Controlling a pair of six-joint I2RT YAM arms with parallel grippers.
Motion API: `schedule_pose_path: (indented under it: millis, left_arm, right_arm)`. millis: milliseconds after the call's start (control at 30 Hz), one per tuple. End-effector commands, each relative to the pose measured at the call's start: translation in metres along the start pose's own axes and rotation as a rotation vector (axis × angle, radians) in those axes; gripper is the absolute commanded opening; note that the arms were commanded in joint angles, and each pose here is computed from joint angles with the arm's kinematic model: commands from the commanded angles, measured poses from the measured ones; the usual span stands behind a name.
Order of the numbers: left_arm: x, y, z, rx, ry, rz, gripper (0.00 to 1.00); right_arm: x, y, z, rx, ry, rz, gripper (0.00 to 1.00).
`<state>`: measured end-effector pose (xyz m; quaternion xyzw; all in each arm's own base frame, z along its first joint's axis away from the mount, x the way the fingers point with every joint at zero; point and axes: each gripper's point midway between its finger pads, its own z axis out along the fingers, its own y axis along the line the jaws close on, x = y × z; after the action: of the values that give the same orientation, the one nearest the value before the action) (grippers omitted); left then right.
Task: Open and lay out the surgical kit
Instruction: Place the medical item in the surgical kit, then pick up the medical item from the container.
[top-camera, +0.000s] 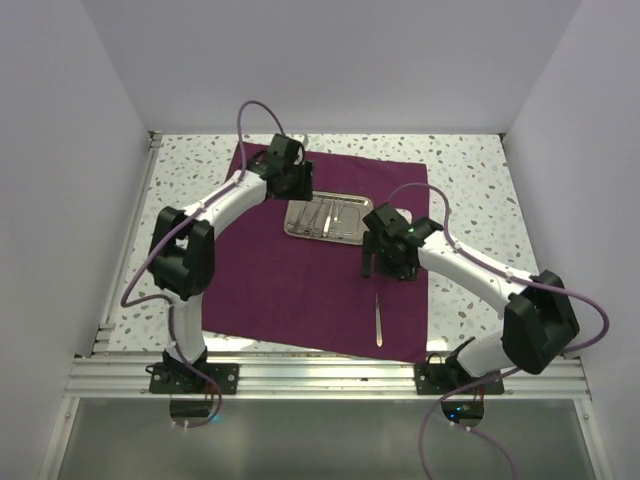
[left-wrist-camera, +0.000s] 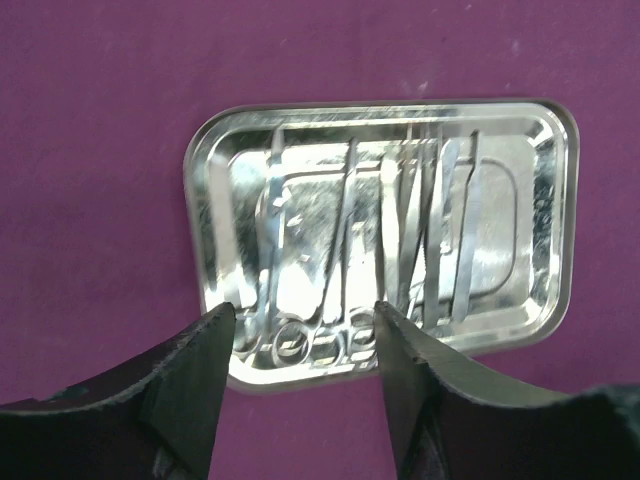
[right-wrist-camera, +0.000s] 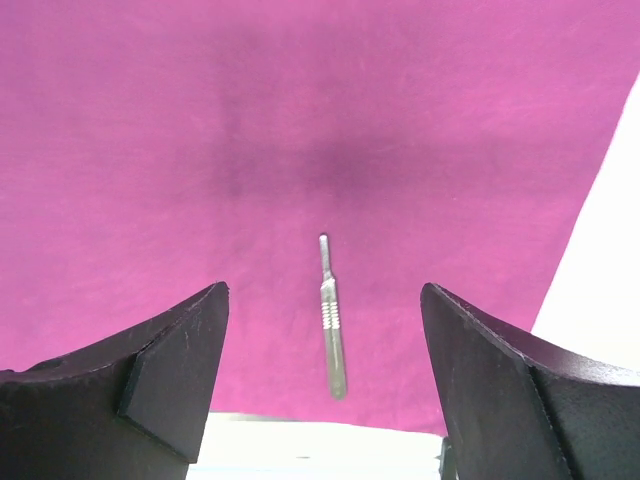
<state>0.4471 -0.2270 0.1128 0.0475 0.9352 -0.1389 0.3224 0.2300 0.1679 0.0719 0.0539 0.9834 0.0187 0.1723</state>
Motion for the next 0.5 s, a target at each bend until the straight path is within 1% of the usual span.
schedule_pose_path:
  millis: [0, 33, 133, 267, 467]
  left_arm:
    - [-0.029, -0.021, 0.010, -0.017, -0.081, 0.024, 0.61]
    - [-0.032, -0.025, 0.019, -0.021, -0.084, 0.034, 0.60]
    - [-0.025, -0.035, 0.040, -0.028, -0.050, 0.072, 0.55]
    - [-0.018, -0.037, 0.059, -0.037, -0.021, 0.075, 0.47]
    - [-0.001, -0.037, 0.079, -0.053, 0.017, 0.088, 0.44]
  right_arm:
    - [-0.021, -0.010, -0.037, 0.014, -0.098, 0.009, 0.81]
    - [-0.021, -0.014, -0.041, 0.024, -0.096, 0.003, 0.81]
    - [-0.025, -0.021, -0.056, 0.034, -0.125, -0.004, 0.81]
    - [-0.027, -0.030, -0.067, 0.059, -0.146, -0.020, 0.80]
    - [-0.028, -0.042, -0.074, 0.085, -0.160, -0.028, 0.80]
